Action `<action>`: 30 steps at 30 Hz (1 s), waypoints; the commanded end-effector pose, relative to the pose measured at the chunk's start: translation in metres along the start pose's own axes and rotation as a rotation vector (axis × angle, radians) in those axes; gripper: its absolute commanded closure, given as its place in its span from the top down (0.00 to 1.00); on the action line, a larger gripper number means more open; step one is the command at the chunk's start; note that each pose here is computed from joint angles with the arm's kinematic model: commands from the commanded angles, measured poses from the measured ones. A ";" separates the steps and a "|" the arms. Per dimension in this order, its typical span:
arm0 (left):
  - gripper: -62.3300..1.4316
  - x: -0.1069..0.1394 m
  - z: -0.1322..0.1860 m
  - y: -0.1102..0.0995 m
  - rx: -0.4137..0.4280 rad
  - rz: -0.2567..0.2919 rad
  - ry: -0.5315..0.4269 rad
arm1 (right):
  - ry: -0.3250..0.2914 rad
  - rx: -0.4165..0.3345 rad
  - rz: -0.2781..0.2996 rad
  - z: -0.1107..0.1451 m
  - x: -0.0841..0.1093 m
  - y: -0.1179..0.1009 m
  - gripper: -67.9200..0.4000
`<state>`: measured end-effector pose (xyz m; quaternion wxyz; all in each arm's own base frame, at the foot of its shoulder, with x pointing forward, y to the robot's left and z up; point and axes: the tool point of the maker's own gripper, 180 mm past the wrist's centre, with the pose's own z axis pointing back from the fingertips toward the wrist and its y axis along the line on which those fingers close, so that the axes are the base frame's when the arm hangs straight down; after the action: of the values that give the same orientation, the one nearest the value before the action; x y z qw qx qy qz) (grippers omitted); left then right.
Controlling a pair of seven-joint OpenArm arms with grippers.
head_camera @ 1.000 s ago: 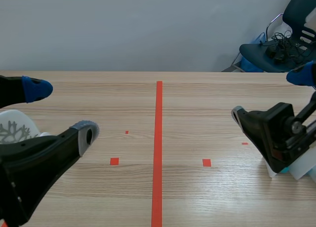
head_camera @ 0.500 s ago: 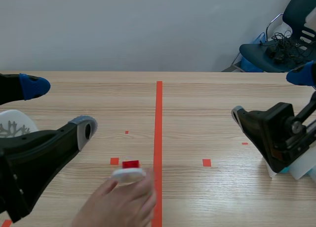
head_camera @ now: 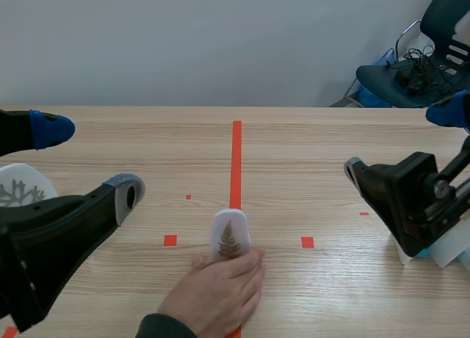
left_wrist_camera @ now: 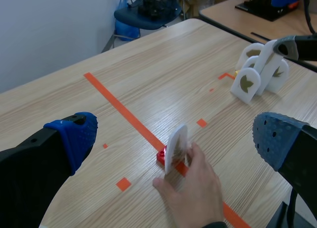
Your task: Do the leaf sorting experiment
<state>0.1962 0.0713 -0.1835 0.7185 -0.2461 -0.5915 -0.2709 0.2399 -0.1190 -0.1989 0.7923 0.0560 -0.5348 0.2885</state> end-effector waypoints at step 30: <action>1.00 -0.159 -0.123 -0.008 -0.090 0.065 0.115 | -0.018 -0.019 0.003 0.000 0.005 -0.006 1.00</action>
<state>0.2468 0.0036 -0.3752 0.7602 -0.2769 -0.5079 -0.2958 0.2399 -0.1191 -0.1990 0.7924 0.0559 -0.5346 0.2883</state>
